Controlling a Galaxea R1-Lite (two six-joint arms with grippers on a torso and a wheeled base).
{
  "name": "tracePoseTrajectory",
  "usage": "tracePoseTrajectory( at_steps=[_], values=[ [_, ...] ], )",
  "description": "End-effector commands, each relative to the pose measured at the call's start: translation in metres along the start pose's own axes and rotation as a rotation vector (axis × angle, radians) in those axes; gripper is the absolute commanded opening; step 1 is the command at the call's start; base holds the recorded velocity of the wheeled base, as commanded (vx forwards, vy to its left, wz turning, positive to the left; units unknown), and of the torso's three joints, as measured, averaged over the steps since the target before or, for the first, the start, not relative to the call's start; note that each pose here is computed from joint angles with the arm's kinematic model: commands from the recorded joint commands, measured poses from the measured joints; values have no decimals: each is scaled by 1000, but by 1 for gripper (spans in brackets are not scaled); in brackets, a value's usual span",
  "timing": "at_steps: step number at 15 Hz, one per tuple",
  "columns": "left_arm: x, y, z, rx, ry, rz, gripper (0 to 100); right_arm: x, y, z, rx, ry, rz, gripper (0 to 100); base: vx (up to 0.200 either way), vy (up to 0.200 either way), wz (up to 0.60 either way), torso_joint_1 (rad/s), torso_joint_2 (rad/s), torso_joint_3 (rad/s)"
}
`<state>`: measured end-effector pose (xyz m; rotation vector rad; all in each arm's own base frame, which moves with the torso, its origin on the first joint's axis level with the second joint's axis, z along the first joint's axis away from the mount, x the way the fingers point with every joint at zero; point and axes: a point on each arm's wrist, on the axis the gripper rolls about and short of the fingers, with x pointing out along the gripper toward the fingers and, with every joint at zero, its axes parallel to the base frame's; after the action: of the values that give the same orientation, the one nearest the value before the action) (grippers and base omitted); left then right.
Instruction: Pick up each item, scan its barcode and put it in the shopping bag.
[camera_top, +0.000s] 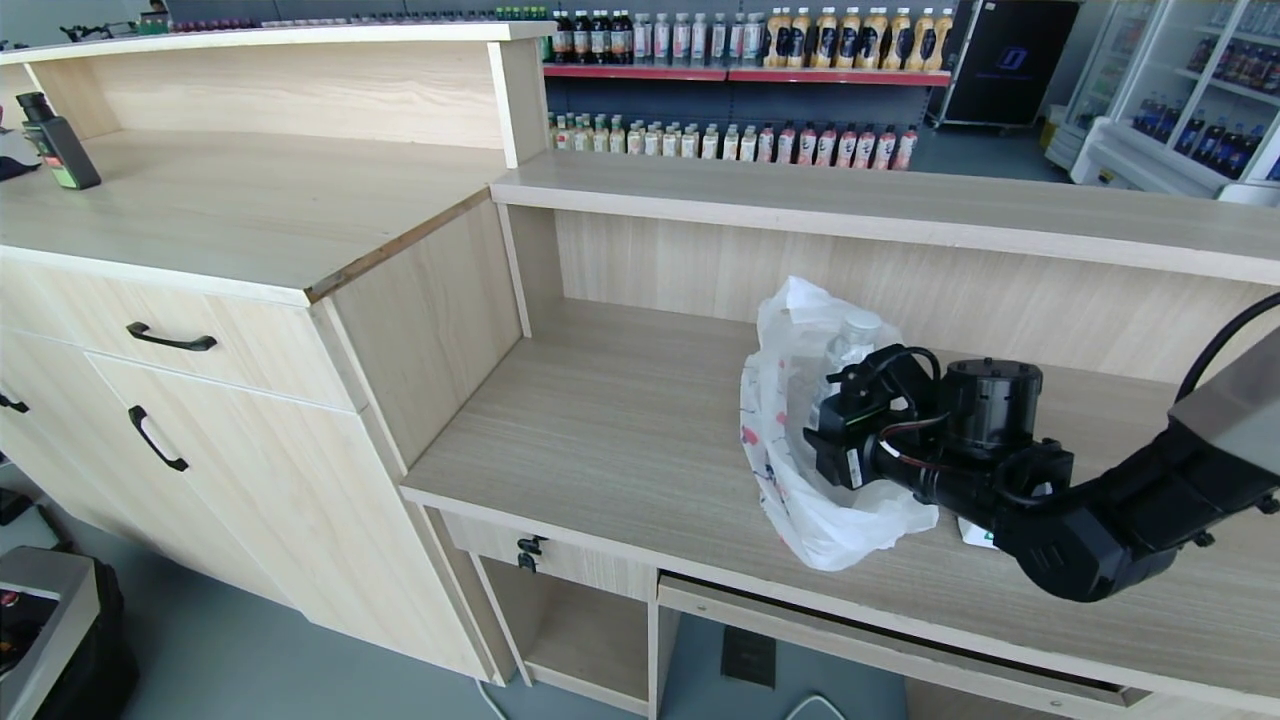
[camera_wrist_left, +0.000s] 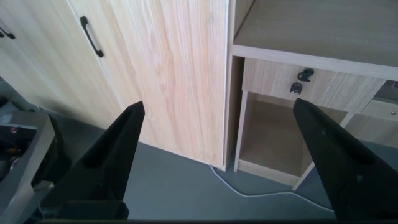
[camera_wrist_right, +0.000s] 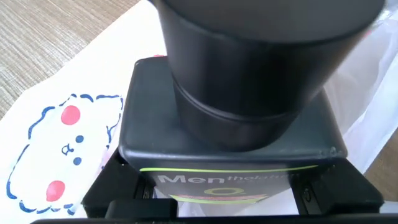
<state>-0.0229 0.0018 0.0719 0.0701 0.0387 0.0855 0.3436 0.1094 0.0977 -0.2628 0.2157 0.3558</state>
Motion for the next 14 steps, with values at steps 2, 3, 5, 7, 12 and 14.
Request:
tracePoseTrajectory(
  at_steps=[2, 3, 5, 7, 12, 14],
  values=[
    [0, 0, 0, 0, 0, 1, 100, 1, 2, -8, -1, 26, 6, 0, 0, 0, 0, 0, 0, 0],
    [0, 0, 0, 0, 0, 1, 100, 2, 2, -10, -1, 35, 8, 0, 0, 0, 0, 0, 0, 0],
    [0, 0, 0, 0, 0, 1, 100, 3, 2, -15, 0, 50, 9, 0, 0, 0, 0, 0, 0, 0],
    [0, 0, 0, 0, 0, 1, 100, 4, 3, -17, 0, 52, 9, 0, 0, 0, 0, 0, 0, 0],
    [0, 0, 0, 0, 0, 1, 100, 8, 4, -22, 0, 47, 10, 0, 0, 0, 0, 0, 0, 0],
    [0, 0, 0, 0, 0, 1, 100, 9, 5, -25, -3, 56, 12, 0, 0, 0, 0, 0, 0, 0]
  ],
)
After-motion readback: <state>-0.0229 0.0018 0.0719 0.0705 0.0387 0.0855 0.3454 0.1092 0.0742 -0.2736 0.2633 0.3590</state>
